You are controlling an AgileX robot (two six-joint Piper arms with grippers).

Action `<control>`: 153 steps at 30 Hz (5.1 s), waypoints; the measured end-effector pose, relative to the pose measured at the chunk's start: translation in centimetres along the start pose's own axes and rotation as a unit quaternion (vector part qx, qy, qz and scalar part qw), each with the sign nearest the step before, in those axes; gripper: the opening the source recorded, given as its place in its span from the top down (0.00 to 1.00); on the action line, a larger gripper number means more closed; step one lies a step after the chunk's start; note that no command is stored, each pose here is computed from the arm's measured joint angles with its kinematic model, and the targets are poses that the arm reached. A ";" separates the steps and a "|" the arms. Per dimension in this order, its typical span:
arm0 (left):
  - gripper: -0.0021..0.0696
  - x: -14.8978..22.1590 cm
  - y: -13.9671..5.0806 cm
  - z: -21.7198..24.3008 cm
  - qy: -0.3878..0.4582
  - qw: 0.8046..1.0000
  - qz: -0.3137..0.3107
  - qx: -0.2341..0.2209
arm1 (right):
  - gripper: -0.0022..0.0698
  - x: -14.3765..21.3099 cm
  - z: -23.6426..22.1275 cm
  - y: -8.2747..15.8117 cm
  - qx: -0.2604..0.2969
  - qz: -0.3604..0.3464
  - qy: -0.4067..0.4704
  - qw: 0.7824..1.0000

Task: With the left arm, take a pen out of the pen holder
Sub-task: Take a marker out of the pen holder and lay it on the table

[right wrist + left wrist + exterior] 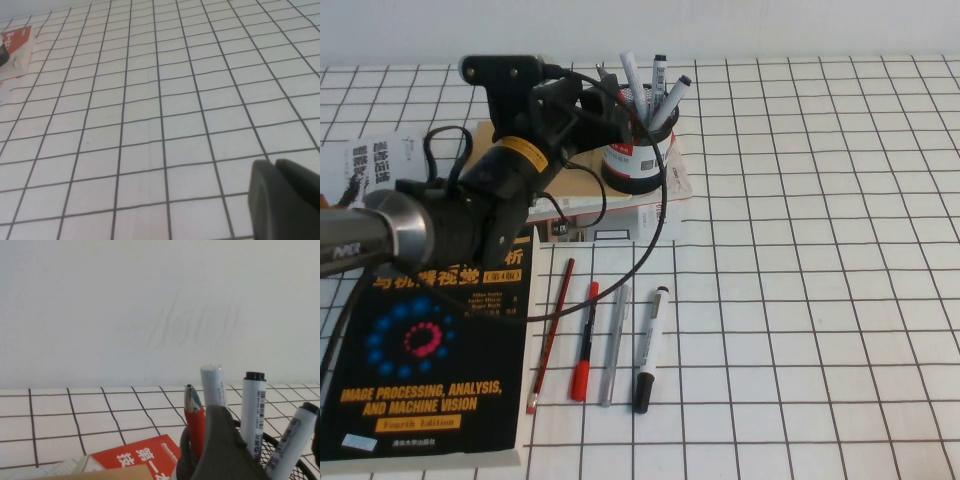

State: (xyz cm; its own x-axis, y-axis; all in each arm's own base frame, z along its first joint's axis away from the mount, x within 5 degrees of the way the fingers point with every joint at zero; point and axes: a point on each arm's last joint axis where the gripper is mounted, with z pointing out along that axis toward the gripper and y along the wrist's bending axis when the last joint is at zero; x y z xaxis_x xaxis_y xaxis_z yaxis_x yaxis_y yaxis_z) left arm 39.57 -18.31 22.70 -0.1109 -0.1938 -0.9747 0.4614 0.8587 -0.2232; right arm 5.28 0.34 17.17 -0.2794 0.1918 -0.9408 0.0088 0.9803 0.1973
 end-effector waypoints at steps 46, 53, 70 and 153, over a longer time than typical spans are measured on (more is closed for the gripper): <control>0.83 2.1 2.4 5.9 -0.018 0.992 -0.128 0.012 | 0.99 0.0 0.0 0.0 0.000 0.000 0.000 1.000; 0.88 2.1 2.6 5.9 -0.018 0.992 -0.125 0.011 | 0.99 0.0 0.0 0.0 0.000 0.000 0.000 1.000; 0.88 -1.9 2.6 4.9 -0.035 0.996 -0.068 0.033 | 0.99 0.0 0.0 0.0 0.000 0.000 0.000 1.000; 0.67 2.9 1.0 -1.6 0.586 0.801 -0.100 -0.069 | 0.99 0.0 0.0 0.0 0.000 0.000 0.000 1.000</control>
State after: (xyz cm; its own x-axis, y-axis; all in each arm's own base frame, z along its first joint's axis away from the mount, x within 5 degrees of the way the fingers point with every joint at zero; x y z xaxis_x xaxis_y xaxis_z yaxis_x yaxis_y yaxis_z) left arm 38.35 -17.25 19.63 -0.9583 0.1752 -0.2256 0.2381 0.9264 -0.2918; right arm 5.28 0.34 17.17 -0.2794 0.1918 -0.9408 0.0088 0.9803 0.1973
